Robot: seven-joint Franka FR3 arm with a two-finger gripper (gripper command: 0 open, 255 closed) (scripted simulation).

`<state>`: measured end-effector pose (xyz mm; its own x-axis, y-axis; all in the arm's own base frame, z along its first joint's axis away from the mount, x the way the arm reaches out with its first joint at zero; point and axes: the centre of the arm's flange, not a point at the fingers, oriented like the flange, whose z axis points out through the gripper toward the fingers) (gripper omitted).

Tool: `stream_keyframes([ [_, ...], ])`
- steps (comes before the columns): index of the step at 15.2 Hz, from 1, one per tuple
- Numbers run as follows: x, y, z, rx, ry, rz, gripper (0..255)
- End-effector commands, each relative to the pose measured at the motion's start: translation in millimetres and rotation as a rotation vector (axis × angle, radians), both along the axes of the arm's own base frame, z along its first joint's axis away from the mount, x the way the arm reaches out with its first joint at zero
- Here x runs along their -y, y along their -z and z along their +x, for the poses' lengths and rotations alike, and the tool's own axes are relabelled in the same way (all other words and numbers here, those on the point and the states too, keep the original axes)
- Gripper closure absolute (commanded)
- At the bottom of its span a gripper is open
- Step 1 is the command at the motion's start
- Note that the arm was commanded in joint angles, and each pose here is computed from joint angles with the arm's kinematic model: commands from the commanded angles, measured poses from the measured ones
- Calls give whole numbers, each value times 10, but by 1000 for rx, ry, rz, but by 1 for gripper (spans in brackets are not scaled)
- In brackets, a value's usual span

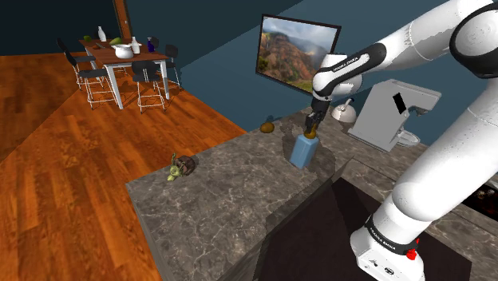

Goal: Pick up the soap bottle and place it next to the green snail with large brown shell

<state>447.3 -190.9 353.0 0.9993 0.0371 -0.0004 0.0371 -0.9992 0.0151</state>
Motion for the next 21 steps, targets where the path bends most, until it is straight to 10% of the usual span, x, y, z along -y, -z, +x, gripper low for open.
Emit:
stream_keyframes([
  [1,-2,-110,5,0,0,0,255],
  [21,-2,-1166,5,0,0,0,255],
])
